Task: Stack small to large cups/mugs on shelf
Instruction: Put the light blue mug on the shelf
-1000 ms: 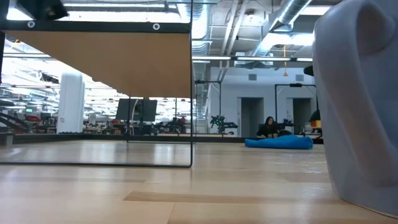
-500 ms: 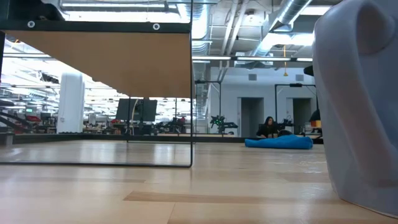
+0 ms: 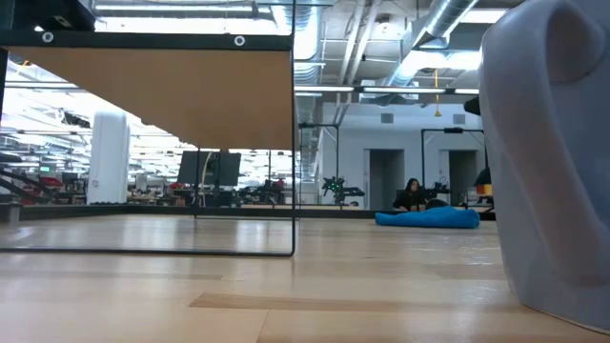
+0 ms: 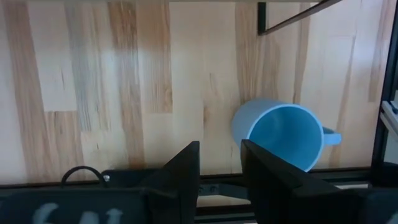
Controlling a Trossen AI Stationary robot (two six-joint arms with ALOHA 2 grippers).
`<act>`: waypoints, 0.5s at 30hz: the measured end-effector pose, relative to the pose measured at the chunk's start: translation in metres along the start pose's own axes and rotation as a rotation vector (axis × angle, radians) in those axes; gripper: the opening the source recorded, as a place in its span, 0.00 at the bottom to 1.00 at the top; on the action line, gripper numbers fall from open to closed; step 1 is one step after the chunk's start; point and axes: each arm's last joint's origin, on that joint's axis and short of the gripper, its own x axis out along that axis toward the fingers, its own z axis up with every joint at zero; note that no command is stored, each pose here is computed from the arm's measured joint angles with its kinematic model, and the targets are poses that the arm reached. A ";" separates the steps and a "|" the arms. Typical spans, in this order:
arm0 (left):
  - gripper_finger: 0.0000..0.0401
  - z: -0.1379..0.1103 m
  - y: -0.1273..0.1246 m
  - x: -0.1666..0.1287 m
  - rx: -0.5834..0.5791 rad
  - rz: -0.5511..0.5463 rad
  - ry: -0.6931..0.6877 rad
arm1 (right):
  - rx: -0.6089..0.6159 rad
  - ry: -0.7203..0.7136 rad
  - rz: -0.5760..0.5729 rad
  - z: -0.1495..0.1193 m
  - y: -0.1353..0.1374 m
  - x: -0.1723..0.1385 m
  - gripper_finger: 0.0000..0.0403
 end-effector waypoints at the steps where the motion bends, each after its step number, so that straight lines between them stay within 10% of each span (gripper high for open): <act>1: 0.27 0.000 0.000 0.000 0.006 0.000 -0.002 | 0.004 -0.002 0.000 0.000 0.000 0.000 0.08; 15: 0.27 0.000 -0.004 -0.001 0.044 -0.028 -0.022 | 0.006 -0.001 0.000 0.000 0.000 0.000 0.08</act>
